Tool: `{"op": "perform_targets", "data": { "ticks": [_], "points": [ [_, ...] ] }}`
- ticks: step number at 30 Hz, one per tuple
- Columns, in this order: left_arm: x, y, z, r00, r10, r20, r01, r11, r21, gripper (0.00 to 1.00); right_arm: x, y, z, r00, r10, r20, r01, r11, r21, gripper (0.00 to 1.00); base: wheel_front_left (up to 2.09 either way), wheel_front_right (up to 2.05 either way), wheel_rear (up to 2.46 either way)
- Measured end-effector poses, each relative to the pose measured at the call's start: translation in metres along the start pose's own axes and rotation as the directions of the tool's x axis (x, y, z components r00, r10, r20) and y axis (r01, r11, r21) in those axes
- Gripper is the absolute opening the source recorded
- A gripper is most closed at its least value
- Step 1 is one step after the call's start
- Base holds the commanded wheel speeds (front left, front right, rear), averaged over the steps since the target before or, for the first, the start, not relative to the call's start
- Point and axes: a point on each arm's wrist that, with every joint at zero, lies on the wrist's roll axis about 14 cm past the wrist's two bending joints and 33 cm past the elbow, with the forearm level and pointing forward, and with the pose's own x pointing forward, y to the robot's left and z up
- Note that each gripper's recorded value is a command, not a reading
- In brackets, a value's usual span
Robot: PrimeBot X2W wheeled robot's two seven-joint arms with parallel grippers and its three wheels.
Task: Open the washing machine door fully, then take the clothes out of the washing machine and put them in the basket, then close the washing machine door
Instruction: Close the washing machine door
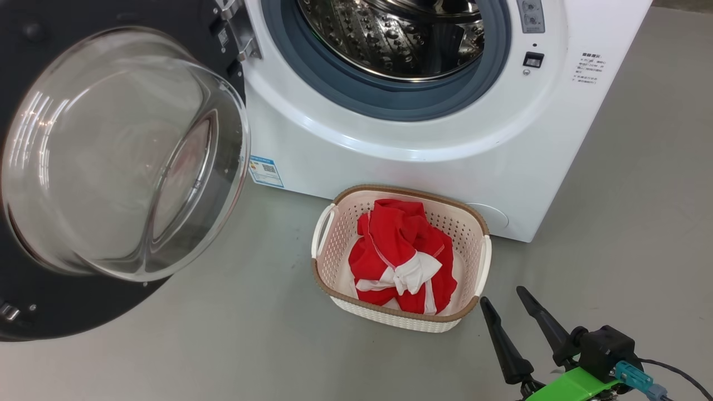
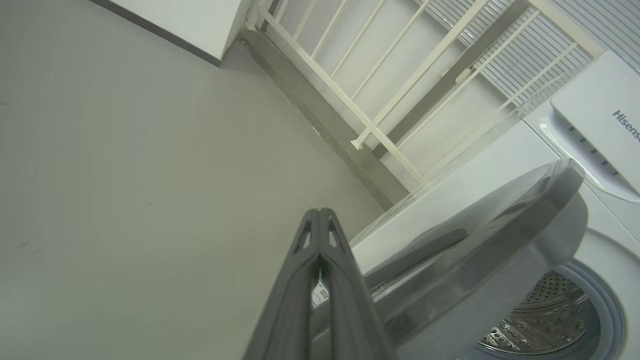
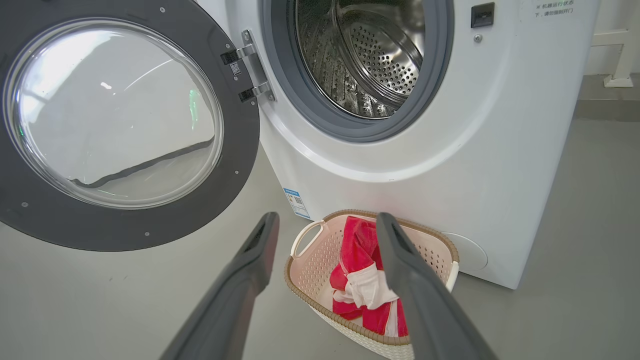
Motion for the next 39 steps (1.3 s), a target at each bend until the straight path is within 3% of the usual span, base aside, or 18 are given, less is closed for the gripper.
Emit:
{"op": "perform_targets", "data": {
  "ticks": [7,20,39],
  "points": [
    [-0.009,0.003,-0.030,0.985,-0.029,-0.171,0.032,0.999,0.019,0.00,-0.001,-0.001,0.001,1.000,-0.006,0.005,0.006,1.000,-0.001,1.00,0.00,0.00,0.00],
    [-0.034,-0.020,-0.065,0.931,-0.149,-0.335,0.182,0.981,0.070,0.00,-0.005,0.000,0.010,1.000,-0.009,0.025,0.010,1.000,-0.015,1.00,0.00,0.00,0.00],
    [-0.069,-0.093,-0.118,0.791,-0.384,-0.477,0.470,0.880,0.070,0.00,-0.017,-0.010,0.019,0.997,-0.054,0.056,0.055,0.998,-0.020,1.00,0.00,0.00,0.00]
  ]
}}
